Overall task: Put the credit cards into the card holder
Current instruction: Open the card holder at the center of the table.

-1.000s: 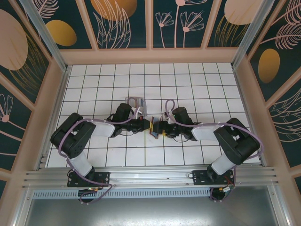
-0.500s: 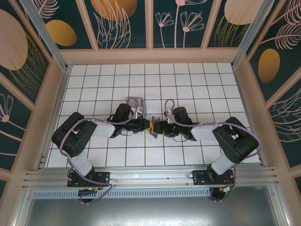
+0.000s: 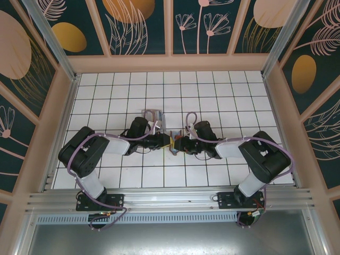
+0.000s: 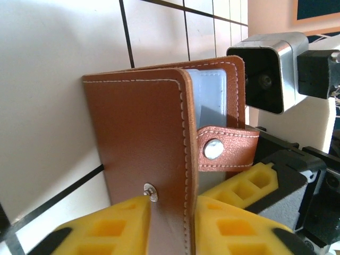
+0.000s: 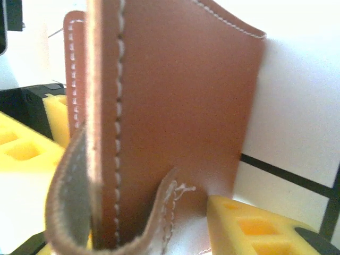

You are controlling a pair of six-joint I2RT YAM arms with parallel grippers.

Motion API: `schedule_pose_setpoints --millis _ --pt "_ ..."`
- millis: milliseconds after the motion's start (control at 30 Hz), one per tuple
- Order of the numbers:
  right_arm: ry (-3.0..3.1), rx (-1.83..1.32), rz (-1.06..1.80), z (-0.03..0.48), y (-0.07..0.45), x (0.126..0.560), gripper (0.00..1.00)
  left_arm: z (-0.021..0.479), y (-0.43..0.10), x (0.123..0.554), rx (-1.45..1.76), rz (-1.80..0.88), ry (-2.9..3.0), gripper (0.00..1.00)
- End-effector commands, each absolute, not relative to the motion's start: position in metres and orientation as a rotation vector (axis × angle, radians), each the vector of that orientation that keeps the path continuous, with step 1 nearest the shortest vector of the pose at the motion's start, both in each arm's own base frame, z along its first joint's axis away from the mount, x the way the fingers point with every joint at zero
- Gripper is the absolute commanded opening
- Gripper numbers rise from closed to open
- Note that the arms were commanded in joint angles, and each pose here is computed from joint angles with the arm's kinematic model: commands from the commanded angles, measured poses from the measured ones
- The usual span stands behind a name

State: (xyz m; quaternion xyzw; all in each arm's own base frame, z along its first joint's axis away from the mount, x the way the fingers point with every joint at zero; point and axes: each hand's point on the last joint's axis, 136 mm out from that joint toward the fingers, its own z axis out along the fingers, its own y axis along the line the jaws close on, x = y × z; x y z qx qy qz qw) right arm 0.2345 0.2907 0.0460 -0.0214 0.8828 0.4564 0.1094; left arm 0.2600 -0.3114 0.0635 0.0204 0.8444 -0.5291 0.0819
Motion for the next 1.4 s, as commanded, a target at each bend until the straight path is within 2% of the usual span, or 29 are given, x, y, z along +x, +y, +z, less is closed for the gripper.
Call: schedule_pose_setpoints --millis 0,67,133,200,267,467,567,700,767,867,967,1067,1167,1367 --pt "2.621 -0.043 1.296 0.035 0.288 0.234 0.36 0.07 -0.308 0.261 0.107 -1.581 2.512 0.34" --pt "2.622 -0.038 1.295 0.035 0.287 0.235 0.35 0.067 -0.306 0.261 0.102 -1.566 2.522 0.37" --pt "2.624 -0.029 1.291 0.034 0.286 0.236 0.35 0.065 -0.304 0.262 0.102 -1.546 2.531 0.35" --pt "2.627 -0.019 1.283 0.034 0.286 0.237 0.35 0.061 -0.302 0.262 0.102 -1.515 2.547 0.22" --pt "2.635 0.004 1.259 0.032 0.282 0.238 0.36 0.057 -0.301 0.263 0.106 -1.485 2.56 0.15" --pt "2.631 0.122 1.11 0.027 0.256 0.244 0.54 0.059 -0.294 0.264 0.128 -1.401 2.571 0.04" --pt "2.599 0.184 1.058 0.032 0.236 0.247 0.62 0.052 -0.287 0.261 0.11 -1.353 2.593 0.03" --pt "2.592 0.261 0.88 0.036 0.203 0.248 0.62 0.048 -0.279 0.256 0.071 -1.325 2.594 0.05" --pt "2.573 0.278 0.81 0.044 0.192 0.25 0.62 0.047 -0.277 0.253 0.056 -1.322 2.592 0.06" --pt "2.525 0.239 0.805 0.073 0.195 0.254 0.56 0.043 -0.275 0.249 0.021 -1.343 2.59 0.08" --pt "2.465 0.082 0.854 0.115 0.228 0.255 0.46 0.041 -0.274 0.247 -0.009 -1.361 2.59 0.09" --pt "2.478 -0.083 1.053 0.135 0.278 0.244 0.43 0.044 -0.274 0.248 -0.032 -1.375 2.577 0.09" --pt "2.515 -0.171 1.15 0.131 0.317 0.234 0.39 0.047 -0.275 0.249 -0.04 -1.389 2.569 0.11" --pt "2.613 -0.126 1.08 0.09 0.322 0.233 0.35 0.044 -0.274 0.248 -0.093 -1.406 2.565 0.11"
